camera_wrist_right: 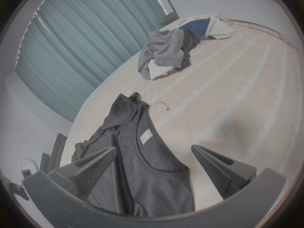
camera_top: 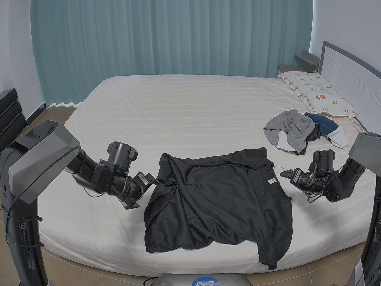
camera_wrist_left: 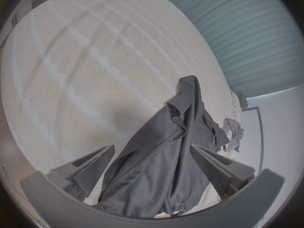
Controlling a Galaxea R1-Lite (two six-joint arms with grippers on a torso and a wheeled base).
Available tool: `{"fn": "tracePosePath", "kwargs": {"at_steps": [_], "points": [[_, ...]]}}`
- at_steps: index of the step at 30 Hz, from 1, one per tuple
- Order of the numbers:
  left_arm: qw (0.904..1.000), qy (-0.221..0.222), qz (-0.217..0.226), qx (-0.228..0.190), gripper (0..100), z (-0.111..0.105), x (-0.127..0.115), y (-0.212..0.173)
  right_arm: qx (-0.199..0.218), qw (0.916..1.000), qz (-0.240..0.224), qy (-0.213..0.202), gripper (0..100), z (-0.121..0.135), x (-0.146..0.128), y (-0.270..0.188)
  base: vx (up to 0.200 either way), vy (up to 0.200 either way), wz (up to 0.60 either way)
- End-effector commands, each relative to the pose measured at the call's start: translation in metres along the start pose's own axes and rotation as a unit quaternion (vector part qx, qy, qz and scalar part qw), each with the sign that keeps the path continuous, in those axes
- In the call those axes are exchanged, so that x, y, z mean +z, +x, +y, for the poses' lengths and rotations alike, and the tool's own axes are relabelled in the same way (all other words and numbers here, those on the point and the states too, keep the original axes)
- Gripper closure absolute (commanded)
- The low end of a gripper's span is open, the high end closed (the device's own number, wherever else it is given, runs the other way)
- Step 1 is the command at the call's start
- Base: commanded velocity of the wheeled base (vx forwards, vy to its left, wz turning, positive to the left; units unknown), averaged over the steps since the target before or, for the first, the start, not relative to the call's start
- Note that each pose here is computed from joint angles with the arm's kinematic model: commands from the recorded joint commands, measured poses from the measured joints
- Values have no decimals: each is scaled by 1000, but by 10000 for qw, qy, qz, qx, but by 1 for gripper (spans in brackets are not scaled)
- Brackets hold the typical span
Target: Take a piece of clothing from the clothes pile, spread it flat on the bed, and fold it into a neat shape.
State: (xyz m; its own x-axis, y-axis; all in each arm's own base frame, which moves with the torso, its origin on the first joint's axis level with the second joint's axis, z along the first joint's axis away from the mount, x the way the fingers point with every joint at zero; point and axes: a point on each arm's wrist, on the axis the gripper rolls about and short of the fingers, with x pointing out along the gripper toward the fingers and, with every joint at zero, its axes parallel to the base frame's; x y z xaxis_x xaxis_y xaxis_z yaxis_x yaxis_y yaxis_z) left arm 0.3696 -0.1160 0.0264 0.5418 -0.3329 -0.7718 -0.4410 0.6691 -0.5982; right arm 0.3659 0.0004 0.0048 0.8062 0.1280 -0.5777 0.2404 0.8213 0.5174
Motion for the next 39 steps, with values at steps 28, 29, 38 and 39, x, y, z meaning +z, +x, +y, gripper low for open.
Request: {"fn": "tracePosePath", "kwargs": {"at_steps": [28, 29, 38, 39], "points": [[9977, 19, 61, -670, 0, 36, -58, -36, 282, 9983, 492, 113, 0, -31, -54, -59, -21, -7, 0], [9977, 34, 82, -677, 0, 35, -60, -36, 300, 9983, 498, 98, 0, -30, -54, -60, 0, -200, 0], [9975, 82, 102, -698, 0, 33, -63, -36, 340, 9976, 598, 56, 0, -25, -60, -60, 0, -200, 0], [9975, 82, 102, -698, 0, 33, -63, -36, 340, 9976, 598, 56, 0, -25, -60, -60, 0, -200, 0]]}}
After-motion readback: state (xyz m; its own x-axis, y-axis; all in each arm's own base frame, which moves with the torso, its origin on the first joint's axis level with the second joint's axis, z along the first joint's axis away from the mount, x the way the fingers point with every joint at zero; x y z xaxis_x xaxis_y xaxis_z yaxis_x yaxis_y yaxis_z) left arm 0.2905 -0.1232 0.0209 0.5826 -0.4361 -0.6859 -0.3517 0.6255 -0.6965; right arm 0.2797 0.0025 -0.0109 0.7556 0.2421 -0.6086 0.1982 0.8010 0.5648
